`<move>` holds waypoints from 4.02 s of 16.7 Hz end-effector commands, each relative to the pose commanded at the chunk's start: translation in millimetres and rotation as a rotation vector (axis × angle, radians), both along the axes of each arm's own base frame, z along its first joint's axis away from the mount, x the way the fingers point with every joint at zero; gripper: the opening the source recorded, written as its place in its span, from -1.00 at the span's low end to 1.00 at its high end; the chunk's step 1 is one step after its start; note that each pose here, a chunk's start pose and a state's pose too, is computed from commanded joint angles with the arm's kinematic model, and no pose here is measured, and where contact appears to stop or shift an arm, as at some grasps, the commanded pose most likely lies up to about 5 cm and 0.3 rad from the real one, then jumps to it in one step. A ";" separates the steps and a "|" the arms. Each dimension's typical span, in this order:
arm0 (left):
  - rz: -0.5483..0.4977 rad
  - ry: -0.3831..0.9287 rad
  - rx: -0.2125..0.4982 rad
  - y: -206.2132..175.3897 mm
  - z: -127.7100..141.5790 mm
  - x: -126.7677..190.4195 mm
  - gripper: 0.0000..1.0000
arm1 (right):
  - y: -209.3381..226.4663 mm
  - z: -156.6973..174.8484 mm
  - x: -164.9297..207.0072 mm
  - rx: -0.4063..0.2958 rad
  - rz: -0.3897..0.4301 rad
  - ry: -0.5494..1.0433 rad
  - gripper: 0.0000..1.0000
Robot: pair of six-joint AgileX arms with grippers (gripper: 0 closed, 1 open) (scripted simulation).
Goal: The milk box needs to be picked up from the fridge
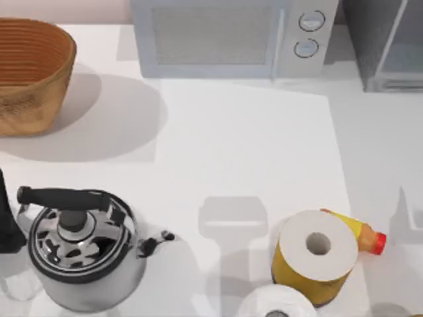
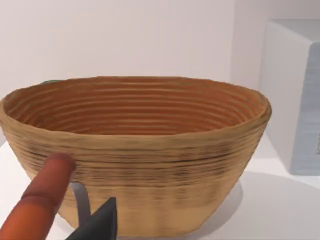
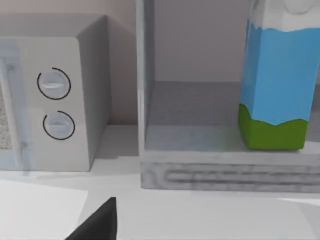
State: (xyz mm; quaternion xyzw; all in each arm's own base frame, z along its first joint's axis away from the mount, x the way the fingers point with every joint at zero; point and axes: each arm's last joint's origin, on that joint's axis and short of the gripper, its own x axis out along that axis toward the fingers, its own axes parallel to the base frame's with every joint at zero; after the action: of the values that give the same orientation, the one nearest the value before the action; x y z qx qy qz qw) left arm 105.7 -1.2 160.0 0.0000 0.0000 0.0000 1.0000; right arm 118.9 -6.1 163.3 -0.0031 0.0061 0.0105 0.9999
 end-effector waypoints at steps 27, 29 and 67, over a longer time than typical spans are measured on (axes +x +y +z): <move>0.000 0.000 0.000 0.0 0.0 0.0 1.00 | -94.8 -53.8 86.1 0.008 -0.017 -0.008 1.00; 0.000 0.000 0.000 0.0 0.0 0.0 1.00 | -95.3 -57.1 95.7 0.012 -0.005 0.008 1.00; 0.000 0.000 0.000 0.0 0.0 0.0 1.00 | -90.5 -45.3 344.3 0.002 -0.031 -0.011 0.10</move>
State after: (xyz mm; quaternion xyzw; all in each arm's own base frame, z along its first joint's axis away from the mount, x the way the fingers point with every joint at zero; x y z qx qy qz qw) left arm 105.7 -1.2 160.0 0.0000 0.0000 0.0000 1.0000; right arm 463.2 -96.6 117.9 -0.0022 0.0007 -0.0050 1.0000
